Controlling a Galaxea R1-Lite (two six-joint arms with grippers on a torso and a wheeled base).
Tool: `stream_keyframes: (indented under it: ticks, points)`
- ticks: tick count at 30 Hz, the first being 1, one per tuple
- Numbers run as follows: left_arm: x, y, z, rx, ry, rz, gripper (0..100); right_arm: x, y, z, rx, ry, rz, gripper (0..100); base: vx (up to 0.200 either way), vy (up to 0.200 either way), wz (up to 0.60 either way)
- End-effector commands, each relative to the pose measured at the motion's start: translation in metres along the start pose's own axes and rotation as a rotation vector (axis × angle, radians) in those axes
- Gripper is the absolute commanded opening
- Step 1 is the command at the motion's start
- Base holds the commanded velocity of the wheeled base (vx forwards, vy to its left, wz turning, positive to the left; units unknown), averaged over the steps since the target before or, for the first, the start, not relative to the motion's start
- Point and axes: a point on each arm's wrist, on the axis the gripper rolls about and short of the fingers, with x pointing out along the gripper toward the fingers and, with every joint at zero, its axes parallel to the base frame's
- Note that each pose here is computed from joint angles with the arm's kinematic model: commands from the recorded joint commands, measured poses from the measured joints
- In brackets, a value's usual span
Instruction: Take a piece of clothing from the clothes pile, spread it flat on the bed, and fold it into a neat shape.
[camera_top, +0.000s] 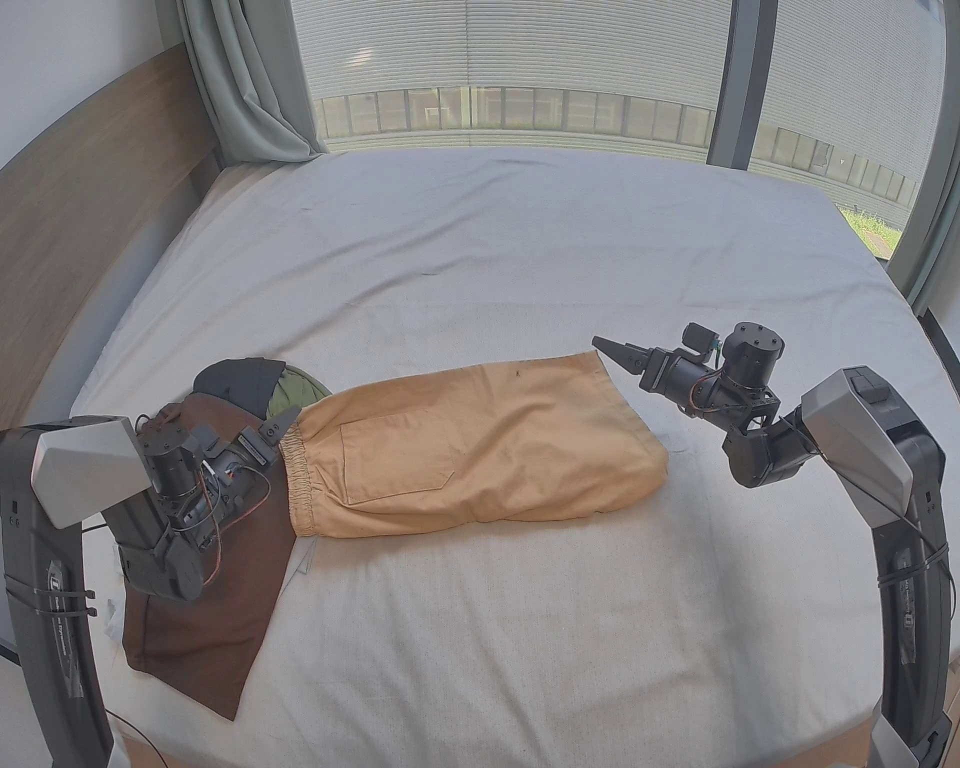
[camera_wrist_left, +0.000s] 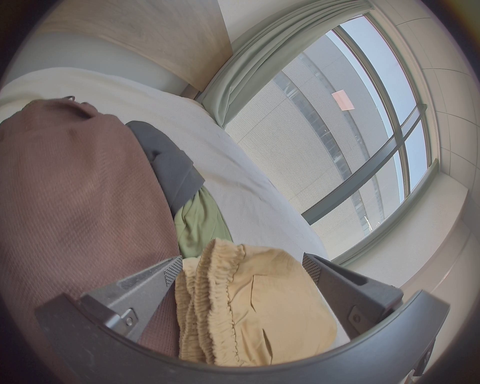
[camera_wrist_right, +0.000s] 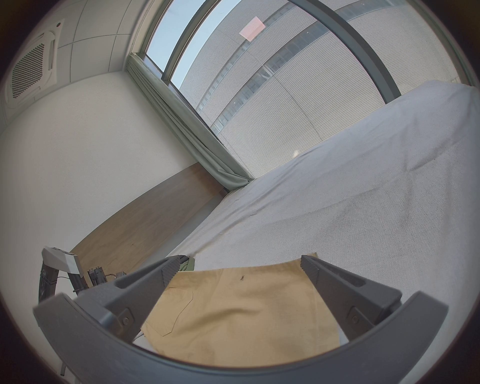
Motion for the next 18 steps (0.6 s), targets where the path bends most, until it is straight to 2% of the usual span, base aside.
stream_keyframes:
  ticks: [1,5,10,18]
  points:
    - [-0.002,-0.008,0.01,0.007,-0.026,-0.02,100,-0.002,0.005,0.0,0.003,0.006,0.001,100,0.0,0.0,0.0]
    - [-0.007,-0.018,0.019,0.012,-0.042,-0.042,100,-0.01,0.02,0.0,0.019,0.033,0.002,100,0.0,0.0,0.0]
    - [-0.015,-0.029,0.027,-0.016,-0.048,-0.064,100,-0.018,0.027,-0.004,0.028,0.052,-0.003,100,0.0,0.0,0.0]
    - [-0.034,-0.047,0.031,-0.034,0.019,-0.135,100,-0.041,0.036,-0.024,0.041,0.074,-0.007,100,0.0,0.0,0.0]
